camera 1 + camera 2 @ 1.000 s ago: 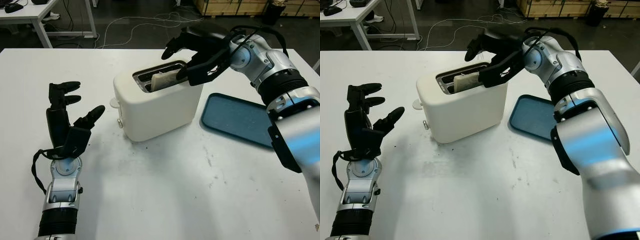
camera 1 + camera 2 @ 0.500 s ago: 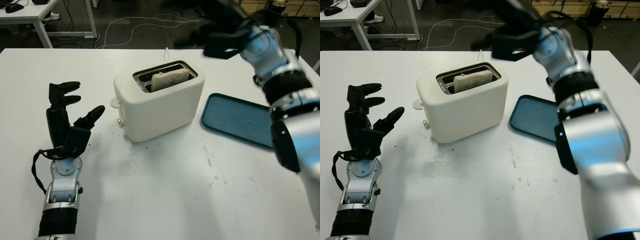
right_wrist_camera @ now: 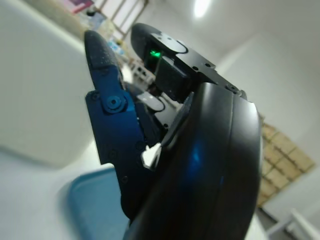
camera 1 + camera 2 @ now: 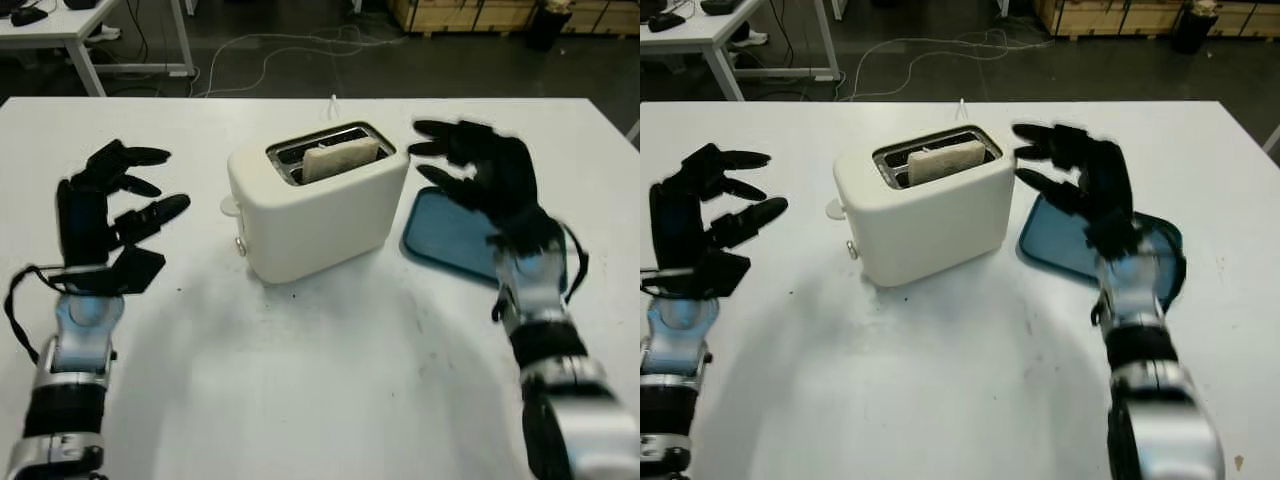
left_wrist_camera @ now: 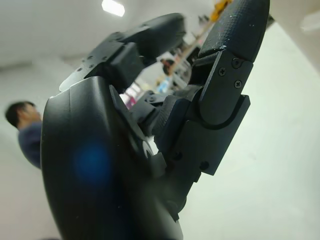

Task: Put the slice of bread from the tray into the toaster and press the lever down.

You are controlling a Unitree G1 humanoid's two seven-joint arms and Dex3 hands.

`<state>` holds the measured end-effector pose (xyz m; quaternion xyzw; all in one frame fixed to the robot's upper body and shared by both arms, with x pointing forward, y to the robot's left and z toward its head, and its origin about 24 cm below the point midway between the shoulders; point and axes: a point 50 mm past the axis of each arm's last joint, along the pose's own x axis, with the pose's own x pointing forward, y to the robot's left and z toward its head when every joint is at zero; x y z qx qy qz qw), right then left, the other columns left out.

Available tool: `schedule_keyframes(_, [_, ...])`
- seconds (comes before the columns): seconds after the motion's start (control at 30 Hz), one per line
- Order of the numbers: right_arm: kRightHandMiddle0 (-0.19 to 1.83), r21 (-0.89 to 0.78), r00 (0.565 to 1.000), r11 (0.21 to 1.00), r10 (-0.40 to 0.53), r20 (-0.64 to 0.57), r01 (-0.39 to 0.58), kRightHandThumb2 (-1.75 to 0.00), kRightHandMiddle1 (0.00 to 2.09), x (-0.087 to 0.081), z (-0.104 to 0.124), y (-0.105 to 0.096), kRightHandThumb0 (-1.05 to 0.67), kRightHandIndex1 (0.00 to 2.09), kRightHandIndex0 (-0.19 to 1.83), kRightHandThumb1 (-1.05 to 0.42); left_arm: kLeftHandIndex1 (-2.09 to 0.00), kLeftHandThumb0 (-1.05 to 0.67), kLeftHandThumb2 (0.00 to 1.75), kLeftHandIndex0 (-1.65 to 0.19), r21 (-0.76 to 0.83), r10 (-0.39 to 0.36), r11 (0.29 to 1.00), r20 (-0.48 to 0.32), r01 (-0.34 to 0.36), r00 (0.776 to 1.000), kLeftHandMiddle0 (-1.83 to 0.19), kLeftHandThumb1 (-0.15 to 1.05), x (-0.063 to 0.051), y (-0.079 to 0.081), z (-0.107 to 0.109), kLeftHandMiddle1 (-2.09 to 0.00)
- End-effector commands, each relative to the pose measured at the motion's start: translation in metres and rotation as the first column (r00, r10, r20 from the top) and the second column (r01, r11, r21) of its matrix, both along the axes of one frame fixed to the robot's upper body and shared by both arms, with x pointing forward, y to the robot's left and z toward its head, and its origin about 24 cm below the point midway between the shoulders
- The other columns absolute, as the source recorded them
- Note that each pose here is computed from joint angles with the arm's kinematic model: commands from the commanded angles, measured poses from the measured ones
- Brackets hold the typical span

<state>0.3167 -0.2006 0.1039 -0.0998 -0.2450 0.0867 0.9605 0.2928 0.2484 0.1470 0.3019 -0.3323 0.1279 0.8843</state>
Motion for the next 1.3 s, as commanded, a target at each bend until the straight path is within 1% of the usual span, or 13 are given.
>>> schedule_keyframes(0.0, [0.99, 0.072, 1.0, 0.997, -0.003, -0.017, 0.005, 0.0, 0.01, -0.009, -0.007, 0.003, -0.48, 0.21, 1.0, -0.9, -0.13, -0.98, 0.0, -1.36, 0.062, -0.025, 0.998, 0.034, 0.022, 0.999, -1.36, 0.84, 0.002, 0.001, 0.011, -1.21])
schedule_keyframes(0.1, [1.0, 0.108, 0.999, 0.994, -0.031, -0.036, 0.035, 0.0, 0.01, -0.02, -0.013, 0.005, -0.49, 0.18, 1.0, -0.91, -0.1, -0.96, 0.0, -1.39, 0.118, -0.052, 0.992, 0.068, 0.044, 0.996, -1.38, 0.83, 0.003, 0.003, 0.021, -1.26])
schedule_keyframes(0.2, [0.99, 0.123, 0.997, 0.991, -0.056, -0.045, 0.061, -0.01, 0.0, -0.025, -0.017, 0.008, -0.47, 0.17, 1.02, -0.92, -0.07, -0.94, 0.0, -1.4, 0.18, -0.081, 0.981, 0.078, 0.066, 0.994, -1.38, 0.83, 0.003, 0.005, 0.029, -1.28])
schedule_keyframes(0.37, [1.01, 0.122, 0.997, 0.991, -0.059, -0.04, 0.063, -0.02, 0.01, -0.024, -0.017, 0.012, -0.46, 0.16, 1.07, -0.92, -0.02, -0.94, 0.0, -1.37, 0.297, -0.114, 0.95, 0.06, 0.091, 0.992, -1.32, 0.83, 0.002, 0.007, 0.037, -1.37])
schedule_keyframes(0.53, [1.03, 0.126, 0.999, 0.991, -0.04, -0.021, 0.043, -0.03, 0.01, -0.021, -0.015, 0.015, -0.45, 0.16, 1.11, -0.92, -0.02, -0.95, 0.0, -1.38, 0.431, -0.1, 0.899, 0.044, 0.071, 0.994, -1.28, 0.78, 0.003, 0.004, 0.041, -1.42])
schedule_keyframes(0.6, [1.04, 0.136, 0.999, 0.99, -0.035, -0.024, 0.038, -0.03, 0.02, -0.021, -0.015, 0.016, -0.46, 0.17, 1.13, -0.92, -0.02, -0.97, 0.0, -1.42, 0.466, -0.098, 0.882, 0.043, 0.067, 0.994, -1.24, 0.76, 0.004, 0.002, 0.042, -1.51])
schedule_keyframes(0.7, [1.05, 0.14, 0.999, 0.989, -0.033, -0.023, 0.036, -0.03, 0.02, -0.021, -0.016, 0.017, -0.47, 0.16, 1.14, -0.92, -0.02, -0.97, 0.0, -1.45, 0.496, -0.097, 0.866, 0.033, 0.068, 0.995, -1.2, 0.73, 0.005, 0.0, 0.042, -1.59])
schedule_keyframes(0.87, [1.06, 0.153, 0.999, 0.988, -0.029, -0.025, 0.032, -0.03, 0.01, -0.02, -0.017, 0.016, -0.47, 0.15, 1.15, -0.92, -0.02, -0.93, 0.0, -1.49, 0.518, -0.102, 0.852, 0.021, 0.077, 0.995, -1.16, 0.69, 0.008, -0.004, 0.037, -1.63])
schedule_keyframes(0.97, [1.07, 0.16, 0.999, 0.987, -0.026, -0.026, 0.029, -0.04, 0.01, -0.02, -0.017, 0.016, -0.47, 0.14, 1.15, -0.92, -0.02, -0.92, 0.01, -1.49, 0.533, -0.107, 0.842, 0.003, 0.089, 0.994, -1.15, 0.7, 0.01, -0.006, 0.033, -1.64])
schedule_keyframes(1.03, [1.07, 0.153, 0.999, 0.988, -0.03, -0.032, 0.034, -0.06, 0.01, -0.02, -0.018, 0.017, -0.48, 0.14, 1.16, -0.92, -0.01, -0.92, 0.01, -1.49, 0.554, -0.104, 0.828, 0.002, 0.085, 0.995, -1.14, 0.72, 0.011, -0.008, 0.032, -1.64])
schedule_keyframes(1.13, [1.07, 0.152, 0.999, 0.988, -0.021, -0.04, 0.027, -0.07, 0.01, -0.021, -0.018, 0.019, -0.49, 0.13, 1.15, -0.92, -0.01, -0.93, 0.02, -1.49, 0.592, -0.092, 0.802, -0.009, 0.08, 0.996, -1.14, 0.75, 0.013, -0.01, 0.029, -1.65])
schedule_keyframes(1.27, [1.08, 0.146, 0.999, 0.989, -0.023, -0.044, 0.029, -0.07, 0.01, -0.02, -0.019, 0.021, -0.49, 0.13, 1.15, -0.92, 0.0, -0.92, 0.02, -1.46, 0.625, -0.098, 0.776, -0.014, 0.085, 0.995, -1.11, 0.8, 0.015, -0.015, 0.028, -1.64])
